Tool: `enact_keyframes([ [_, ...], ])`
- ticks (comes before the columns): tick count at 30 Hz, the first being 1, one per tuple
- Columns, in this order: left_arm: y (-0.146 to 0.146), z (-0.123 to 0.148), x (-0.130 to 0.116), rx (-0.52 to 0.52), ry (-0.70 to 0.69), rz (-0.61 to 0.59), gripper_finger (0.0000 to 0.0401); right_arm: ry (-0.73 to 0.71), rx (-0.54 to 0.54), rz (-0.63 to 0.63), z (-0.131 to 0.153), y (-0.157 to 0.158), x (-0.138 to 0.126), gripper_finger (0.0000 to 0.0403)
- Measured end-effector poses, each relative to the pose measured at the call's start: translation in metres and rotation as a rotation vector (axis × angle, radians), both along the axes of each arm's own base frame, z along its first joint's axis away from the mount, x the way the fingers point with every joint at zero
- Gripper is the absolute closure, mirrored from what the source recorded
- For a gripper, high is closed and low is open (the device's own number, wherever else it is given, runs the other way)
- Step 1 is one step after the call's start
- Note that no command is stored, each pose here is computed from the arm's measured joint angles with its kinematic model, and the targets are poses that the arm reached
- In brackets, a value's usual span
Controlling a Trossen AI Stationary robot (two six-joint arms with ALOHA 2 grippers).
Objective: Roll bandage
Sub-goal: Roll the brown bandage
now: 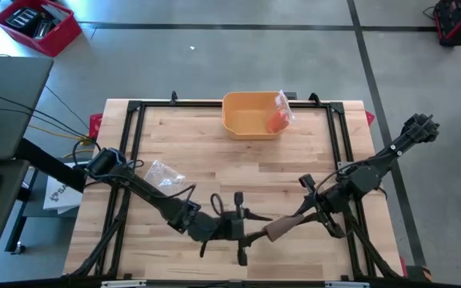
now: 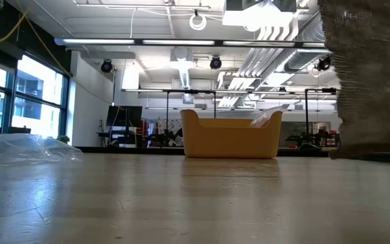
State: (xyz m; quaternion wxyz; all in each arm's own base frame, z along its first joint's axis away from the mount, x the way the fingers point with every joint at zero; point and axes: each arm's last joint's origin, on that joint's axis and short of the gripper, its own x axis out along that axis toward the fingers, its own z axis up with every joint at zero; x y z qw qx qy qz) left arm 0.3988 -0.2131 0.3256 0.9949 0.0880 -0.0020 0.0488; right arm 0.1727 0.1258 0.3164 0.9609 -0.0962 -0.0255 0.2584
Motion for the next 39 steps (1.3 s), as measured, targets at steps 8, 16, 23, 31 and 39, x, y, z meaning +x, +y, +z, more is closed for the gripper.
enact_keyframes([
  [8, 0.004, -0.004, 0.003, 0.062, 0.04, -0.022, 0.0373, 0.019, -0.016, -0.005, -0.003, 0.0, 0.0, 0.0358],
  [16, -0.001, -0.015, -0.007, 0.067, 0.12, 0.217, 0.0395, 0.152, -0.122, -0.316, -0.015, -0.013, -0.008, 0.0252],
  [23, 0.015, -0.069, -0.014, 0.002, 0.197, 0.351, 0.0397, 0.427, -0.131, -0.359, -0.044, -0.008, -0.016, 0.0208],
  [31, 0.069, -0.129, -0.028, -0.044, 0.228, 0.534, 0.0398, 0.676, -0.194, -0.153, -0.114, 0.031, 0.01, 0.0206],
  [39, 0.105, -0.155, -0.046, -0.087, 0.188, 0.56, 0.0398, 0.758, -0.266, -0.235, -0.179, 0.029, 0.057, 0.0206],
])
